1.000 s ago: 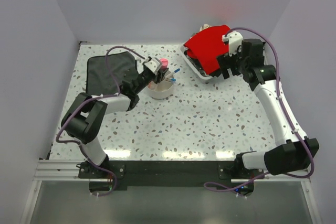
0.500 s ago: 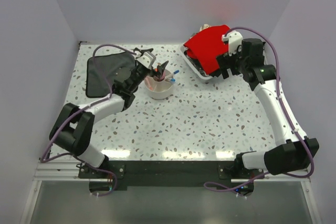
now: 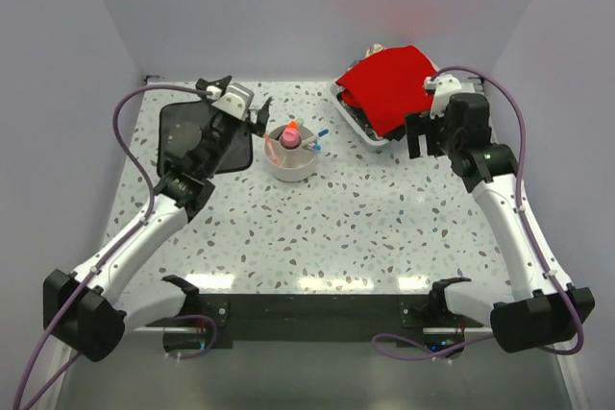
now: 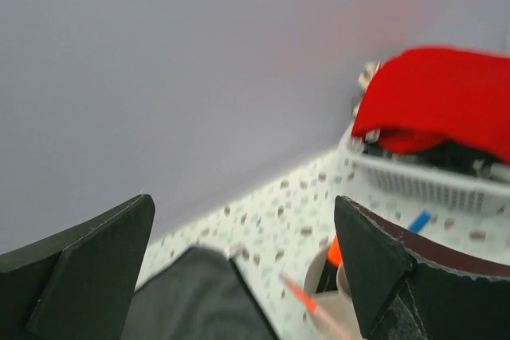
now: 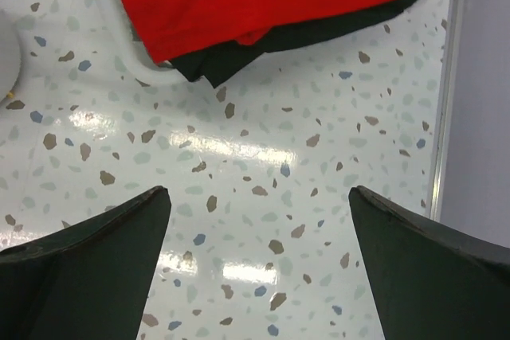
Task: Sort the stationery into containers
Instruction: Reset both arms
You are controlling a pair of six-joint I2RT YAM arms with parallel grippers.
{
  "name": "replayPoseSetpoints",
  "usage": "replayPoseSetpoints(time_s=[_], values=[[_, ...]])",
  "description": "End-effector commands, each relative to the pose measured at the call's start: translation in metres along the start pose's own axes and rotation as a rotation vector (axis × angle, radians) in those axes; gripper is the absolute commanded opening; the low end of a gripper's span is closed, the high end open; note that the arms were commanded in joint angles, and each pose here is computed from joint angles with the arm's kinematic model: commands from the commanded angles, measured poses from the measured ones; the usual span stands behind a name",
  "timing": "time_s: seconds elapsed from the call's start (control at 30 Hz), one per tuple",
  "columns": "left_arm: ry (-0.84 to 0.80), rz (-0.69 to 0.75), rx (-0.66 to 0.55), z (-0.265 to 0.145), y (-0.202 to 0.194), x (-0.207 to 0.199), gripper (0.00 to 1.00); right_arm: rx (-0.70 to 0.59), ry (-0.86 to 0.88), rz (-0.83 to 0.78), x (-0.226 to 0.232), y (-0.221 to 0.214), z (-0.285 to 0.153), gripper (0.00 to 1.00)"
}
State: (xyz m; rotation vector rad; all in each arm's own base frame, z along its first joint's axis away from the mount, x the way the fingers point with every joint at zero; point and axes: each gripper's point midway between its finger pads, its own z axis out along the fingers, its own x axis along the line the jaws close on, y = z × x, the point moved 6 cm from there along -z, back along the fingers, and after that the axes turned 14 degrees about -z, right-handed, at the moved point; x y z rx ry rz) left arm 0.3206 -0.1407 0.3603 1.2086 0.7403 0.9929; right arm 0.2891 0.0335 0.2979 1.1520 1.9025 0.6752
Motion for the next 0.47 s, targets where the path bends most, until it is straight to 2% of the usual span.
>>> replayPoseSetpoints(time_s=[0.0, 0.07, 0.27, 0.43], values=[[0.122, 0.098, 0.249, -0.044, -0.054, 0.023, 1.0, 0.148, -0.195, 0.161, -0.023, -0.003, -0.035, 0.99], [0.104, 0.076, 0.274, -0.056, -0.064, 0.021, 1.0, 0.173, -0.228, 0.161, -0.028, -0.005, -0.049, 0.99], [0.174, -0.041, 0.333, -0.057, -0.087, 0.028, 1.0, 0.113, -0.183, 0.184, -0.023, -0.007, -0.07, 0.99], [0.187, -0.025, 0.322, -0.045, -0.085, 0.036, 1.0, 0.095, -0.186, 0.18, -0.022, -0.011, -0.074, 0.99]])
